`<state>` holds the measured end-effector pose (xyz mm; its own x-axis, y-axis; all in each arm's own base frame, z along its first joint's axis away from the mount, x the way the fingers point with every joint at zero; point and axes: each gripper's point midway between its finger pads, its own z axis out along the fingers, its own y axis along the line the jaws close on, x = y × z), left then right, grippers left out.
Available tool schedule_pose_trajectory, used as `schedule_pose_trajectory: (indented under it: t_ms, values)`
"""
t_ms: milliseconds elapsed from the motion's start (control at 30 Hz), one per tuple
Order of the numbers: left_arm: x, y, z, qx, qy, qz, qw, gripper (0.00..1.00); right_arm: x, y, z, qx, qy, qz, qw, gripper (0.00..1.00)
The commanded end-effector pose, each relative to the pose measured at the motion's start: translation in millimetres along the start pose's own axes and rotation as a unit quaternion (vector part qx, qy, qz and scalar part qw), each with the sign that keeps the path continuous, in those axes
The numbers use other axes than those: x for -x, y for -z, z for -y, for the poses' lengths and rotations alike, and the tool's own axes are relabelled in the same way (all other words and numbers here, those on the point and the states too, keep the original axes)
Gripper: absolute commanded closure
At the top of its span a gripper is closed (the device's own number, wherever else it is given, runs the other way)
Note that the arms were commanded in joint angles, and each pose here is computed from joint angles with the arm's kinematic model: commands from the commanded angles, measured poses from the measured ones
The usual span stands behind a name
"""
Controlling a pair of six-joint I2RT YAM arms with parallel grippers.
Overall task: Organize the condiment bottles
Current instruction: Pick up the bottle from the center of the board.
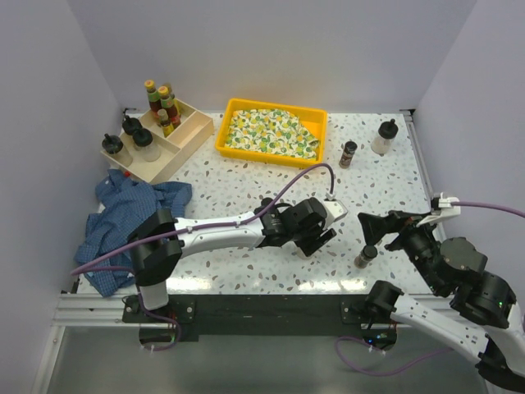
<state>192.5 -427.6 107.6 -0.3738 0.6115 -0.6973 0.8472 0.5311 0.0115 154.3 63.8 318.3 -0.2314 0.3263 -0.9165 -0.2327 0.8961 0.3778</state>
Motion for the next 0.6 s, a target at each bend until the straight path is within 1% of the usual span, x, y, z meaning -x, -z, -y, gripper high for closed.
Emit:
schedule_pose_trajectory:
  t_ms: [0,100,133,200,233,267,333,367,433,467,500,533,567]
  values:
    - [-13,-2,4,-0.004,0.002,-0.017,1.000,0.25,4,-1,2,-0.006,-0.007,0.013,1.000,0.01]
    - [-15,-3,2,0.002,0.002,-0.019,1.000,0.23,2,0,2,-0.004,-0.005,0.011,1.000,0.01]
    - [-15,-3,2,0.002,0.002,-0.019,1.000,0.23,2,-1,3,-0.005,-0.005,0.011,1.000,0.01]
    - [-13,-1,0,0.009,0.004,-0.015,1.000,0.28,1,0,3,-0.005,-0.005,0.010,1.000,0.02]
    - [-14,0,0,0.010,0.004,-0.013,1.000,0.40,2,0,4,-0.005,-0.007,0.012,1.000,0.01]
    - [-10,3,-1,0.009,0.005,-0.006,1.000,0.46,2,1,4,-0.006,-0.008,0.012,1.000,0.01]
    - [-3,6,-1,0.010,0.007,0.003,1.000,0.62,2,2,4,-0.004,-0.010,0.013,1.000,0.01]
    - [2,10,-1,0.010,0.008,0.009,1.000,0.74,2,2,4,-0.003,-0.011,0.014,1.000,0.01]
    - [15,16,0,0.008,0.014,0.025,1.000,0.84,1,2,5,-0.003,-0.012,0.014,1.000,0.01]
    - [21,19,1,0.006,0.016,0.031,0.999,0.92,1,2,5,-0.003,-0.012,0.015,1.000,0.01]
    - [27,22,2,0.004,0.019,0.038,0.999,0.97,1,3,5,-0.001,-0.014,0.015,1.000,0.01]
    - [38,26,3,0.002,0.021,0.050,0.999,1.00,0,2,4,0.000,-0.014,0.013,1.000,0.01]
    - [44,30,2,0.005,0.024,0.056,0.998,1.00,-1,3,4,0.002,-0.014,0.012,1.000,0.01]
